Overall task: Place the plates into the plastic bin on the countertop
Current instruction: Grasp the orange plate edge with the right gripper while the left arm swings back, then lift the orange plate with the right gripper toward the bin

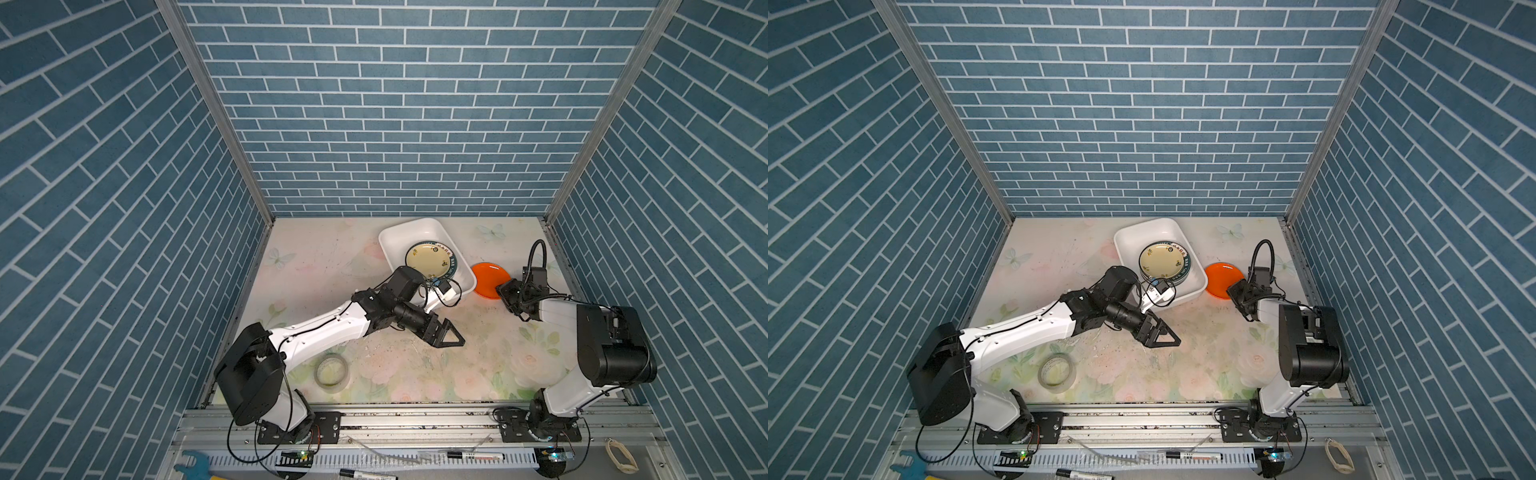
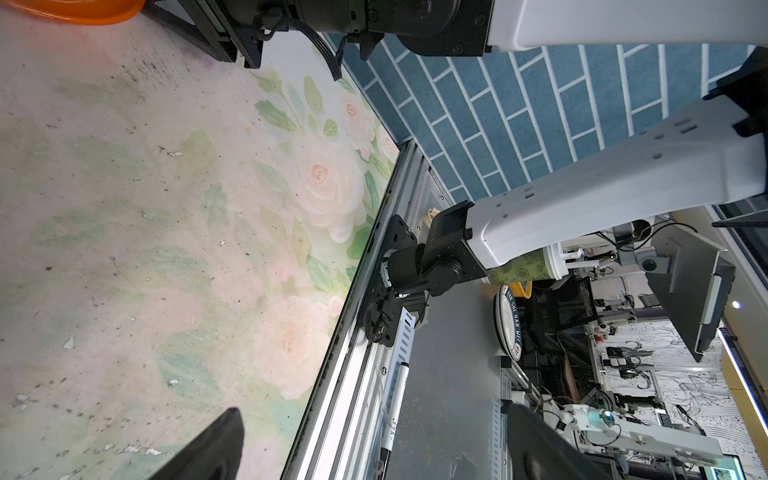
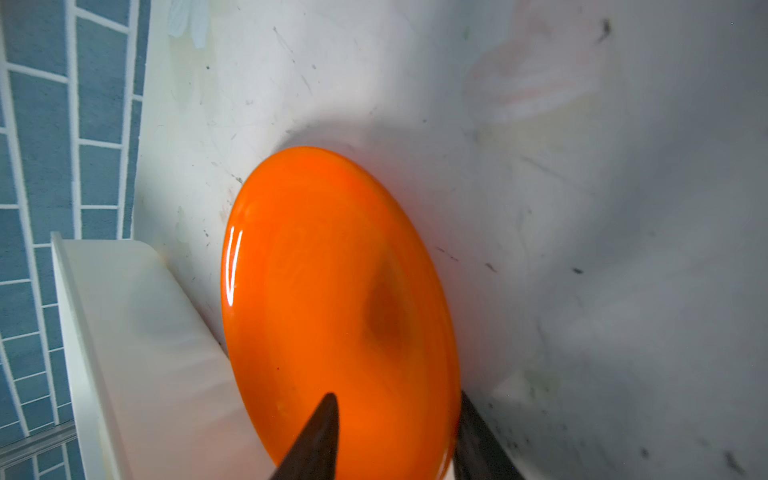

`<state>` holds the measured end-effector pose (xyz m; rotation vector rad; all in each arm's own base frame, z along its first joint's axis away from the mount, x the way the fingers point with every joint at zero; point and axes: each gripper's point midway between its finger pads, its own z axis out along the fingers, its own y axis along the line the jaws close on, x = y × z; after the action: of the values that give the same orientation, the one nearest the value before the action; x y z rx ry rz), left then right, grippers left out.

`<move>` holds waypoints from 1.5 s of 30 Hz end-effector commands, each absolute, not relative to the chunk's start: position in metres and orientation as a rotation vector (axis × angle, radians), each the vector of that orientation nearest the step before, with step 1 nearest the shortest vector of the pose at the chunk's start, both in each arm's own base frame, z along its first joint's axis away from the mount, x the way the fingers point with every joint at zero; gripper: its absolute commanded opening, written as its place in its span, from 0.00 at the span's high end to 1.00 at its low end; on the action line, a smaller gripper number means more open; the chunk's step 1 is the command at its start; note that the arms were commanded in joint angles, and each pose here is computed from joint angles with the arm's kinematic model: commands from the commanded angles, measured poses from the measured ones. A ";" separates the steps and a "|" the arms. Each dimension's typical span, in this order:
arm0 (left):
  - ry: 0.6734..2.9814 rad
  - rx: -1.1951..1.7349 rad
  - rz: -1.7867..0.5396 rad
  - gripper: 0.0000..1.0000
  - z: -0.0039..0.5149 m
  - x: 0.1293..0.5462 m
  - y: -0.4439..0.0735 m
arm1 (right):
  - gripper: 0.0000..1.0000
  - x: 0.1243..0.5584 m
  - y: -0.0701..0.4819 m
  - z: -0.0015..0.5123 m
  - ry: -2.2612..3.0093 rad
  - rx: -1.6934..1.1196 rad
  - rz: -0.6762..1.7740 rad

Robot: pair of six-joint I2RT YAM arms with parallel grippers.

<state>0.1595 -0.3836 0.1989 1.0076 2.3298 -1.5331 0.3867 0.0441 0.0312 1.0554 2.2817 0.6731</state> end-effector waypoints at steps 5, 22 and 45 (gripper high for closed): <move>2.260 1.027 -1.514 0.00 0.219 0.163 -0.382 | 0.80 0.365 0.037 0.009 2.358 1.178 0.590; 2.244 0.934 -1.457 0.00 0.227 0.185 -0.368 | 0.95 0.341 0.020 0.077 2.250 1.119 0.519; 2.299 0.613 -1.185 0.01 0.215 0.255 -0.320 | 0.96 0.234 -0.016 0.171 2.130 0.995 0.307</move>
<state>0.2482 -0.3265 0.2195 0.6350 2.2939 -1.2352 0.2398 -0.0117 0.1636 1.0085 2.1302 0.3393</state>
